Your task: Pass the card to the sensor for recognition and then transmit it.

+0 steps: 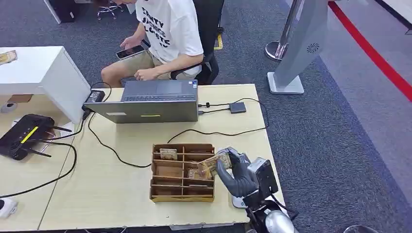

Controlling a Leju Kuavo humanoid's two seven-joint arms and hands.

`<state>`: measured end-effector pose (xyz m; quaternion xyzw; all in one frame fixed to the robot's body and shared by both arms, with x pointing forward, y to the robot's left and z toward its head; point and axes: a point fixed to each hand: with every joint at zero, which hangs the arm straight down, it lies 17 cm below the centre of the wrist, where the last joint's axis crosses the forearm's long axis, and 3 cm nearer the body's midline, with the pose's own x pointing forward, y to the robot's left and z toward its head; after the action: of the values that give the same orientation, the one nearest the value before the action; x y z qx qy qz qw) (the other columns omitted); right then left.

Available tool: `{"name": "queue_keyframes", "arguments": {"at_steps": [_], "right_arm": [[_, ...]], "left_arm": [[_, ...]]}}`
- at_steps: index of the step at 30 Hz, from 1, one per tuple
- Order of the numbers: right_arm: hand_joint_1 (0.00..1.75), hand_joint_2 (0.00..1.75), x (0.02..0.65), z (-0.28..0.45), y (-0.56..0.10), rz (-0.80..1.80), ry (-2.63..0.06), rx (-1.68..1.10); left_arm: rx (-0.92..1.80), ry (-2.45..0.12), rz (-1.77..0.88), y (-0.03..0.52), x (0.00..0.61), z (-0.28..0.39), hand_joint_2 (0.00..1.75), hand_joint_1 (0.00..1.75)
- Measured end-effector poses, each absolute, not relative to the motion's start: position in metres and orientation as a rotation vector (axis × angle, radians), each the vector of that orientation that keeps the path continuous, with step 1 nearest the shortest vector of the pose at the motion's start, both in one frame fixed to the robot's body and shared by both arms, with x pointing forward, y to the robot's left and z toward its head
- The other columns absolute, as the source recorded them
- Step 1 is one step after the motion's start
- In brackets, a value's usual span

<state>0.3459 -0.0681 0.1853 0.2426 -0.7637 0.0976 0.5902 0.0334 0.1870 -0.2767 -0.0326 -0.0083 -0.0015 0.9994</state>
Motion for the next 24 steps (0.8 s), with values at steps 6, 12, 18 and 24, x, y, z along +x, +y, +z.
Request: {"name": "queue_keyframes", "arguments": {"at_steps": [6,12,18,24], "right_arm": [[1.75,1.75,0.337,0.135,-0.116,0.21,-1.697,0.386],[1.75,1.75,0.333,0.118,-0.132,0.219,-1.665,0.315],[1.75,1.75,0.336,0.106,-0.145,0.191,-1.639,0.254],[1.75,1.75,0.337,0.087,-0.152,0.207,-1.594,0.2]], "left_arm": [[-0.06,-0.009,0.045,0.187,0.03,-0.277,0.0,0.0],[-0.061,-0.005,0.06,0.186,0.029,-0.277,0.0,0.0],[-0.058,-0.007,0.058,0.186,0.029,-0.277,0.0,0.0],[-0.058,-0.009,0.051,0.185,0.03,-0.277,0.0,0.0]]}}
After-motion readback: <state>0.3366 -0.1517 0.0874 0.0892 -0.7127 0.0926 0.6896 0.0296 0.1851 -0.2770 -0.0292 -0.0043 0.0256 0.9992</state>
